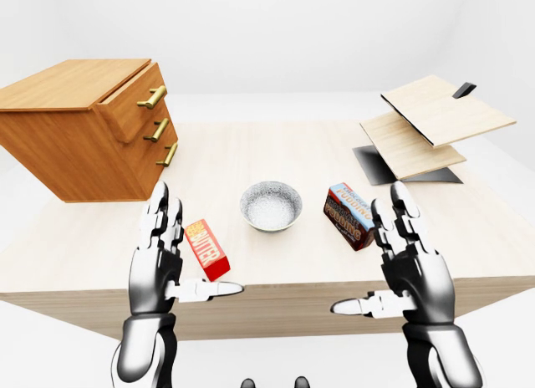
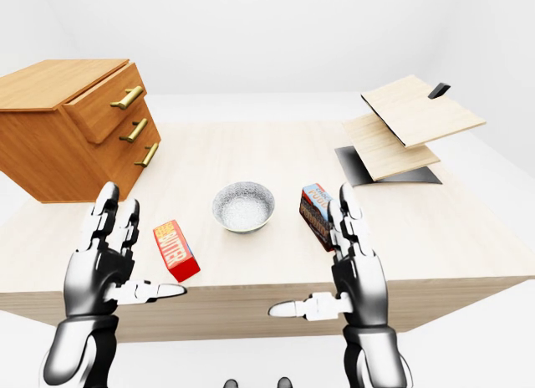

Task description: Close the top drawer of the cabinet and put the bowl on top of it.

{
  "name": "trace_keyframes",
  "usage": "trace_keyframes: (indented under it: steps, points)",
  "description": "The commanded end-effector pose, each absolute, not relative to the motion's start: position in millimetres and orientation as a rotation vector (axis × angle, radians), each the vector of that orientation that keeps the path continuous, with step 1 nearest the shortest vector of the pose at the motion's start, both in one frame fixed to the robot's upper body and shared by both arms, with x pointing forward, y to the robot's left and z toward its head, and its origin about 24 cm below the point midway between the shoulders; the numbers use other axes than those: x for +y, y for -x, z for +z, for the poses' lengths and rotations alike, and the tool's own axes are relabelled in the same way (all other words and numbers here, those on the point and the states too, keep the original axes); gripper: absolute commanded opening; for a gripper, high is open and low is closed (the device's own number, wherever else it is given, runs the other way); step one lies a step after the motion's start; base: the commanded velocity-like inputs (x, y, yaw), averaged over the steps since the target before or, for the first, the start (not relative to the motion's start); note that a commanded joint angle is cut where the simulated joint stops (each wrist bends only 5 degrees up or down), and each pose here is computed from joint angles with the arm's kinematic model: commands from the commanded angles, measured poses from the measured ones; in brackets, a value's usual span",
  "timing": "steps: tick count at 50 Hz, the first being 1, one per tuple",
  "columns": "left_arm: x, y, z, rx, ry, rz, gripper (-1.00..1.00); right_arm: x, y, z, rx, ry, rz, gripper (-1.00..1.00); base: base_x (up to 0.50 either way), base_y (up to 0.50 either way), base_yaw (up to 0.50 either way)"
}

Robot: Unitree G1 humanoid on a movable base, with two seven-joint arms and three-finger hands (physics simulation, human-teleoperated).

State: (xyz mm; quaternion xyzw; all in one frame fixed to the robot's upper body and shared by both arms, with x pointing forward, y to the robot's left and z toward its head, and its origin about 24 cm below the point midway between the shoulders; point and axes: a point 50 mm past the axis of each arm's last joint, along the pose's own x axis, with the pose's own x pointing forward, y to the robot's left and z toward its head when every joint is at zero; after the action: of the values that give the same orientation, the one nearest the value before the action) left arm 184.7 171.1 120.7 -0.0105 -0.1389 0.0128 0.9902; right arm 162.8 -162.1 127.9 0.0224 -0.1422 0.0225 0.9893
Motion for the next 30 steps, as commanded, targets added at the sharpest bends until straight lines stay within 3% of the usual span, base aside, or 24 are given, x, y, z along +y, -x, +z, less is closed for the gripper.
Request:
trace_keyframes:
  steps: [1,15,30]
  points:
    - [169.9,-180.6,121.7,-0.278,0.014,0.02,1.0,-162.7,-158.8,131.3,-0.297,-0.052,0.048,1.0,0.0,0.0,0.0]
    - [168.9,-180.6,121.4,-0.277,0.015,0.018,1.0,-164.5,-157.7,134.1,-0.312,-0.066,0.052,1.0,0.13,0.0,0.0]
    - [167.6,-179.7,120.9,-0.273,0.016,0.011,1.0,-163.1,-157.3,133.5,-0.308,-0.065,0.053,1.0,0.28,0.0,0.0]
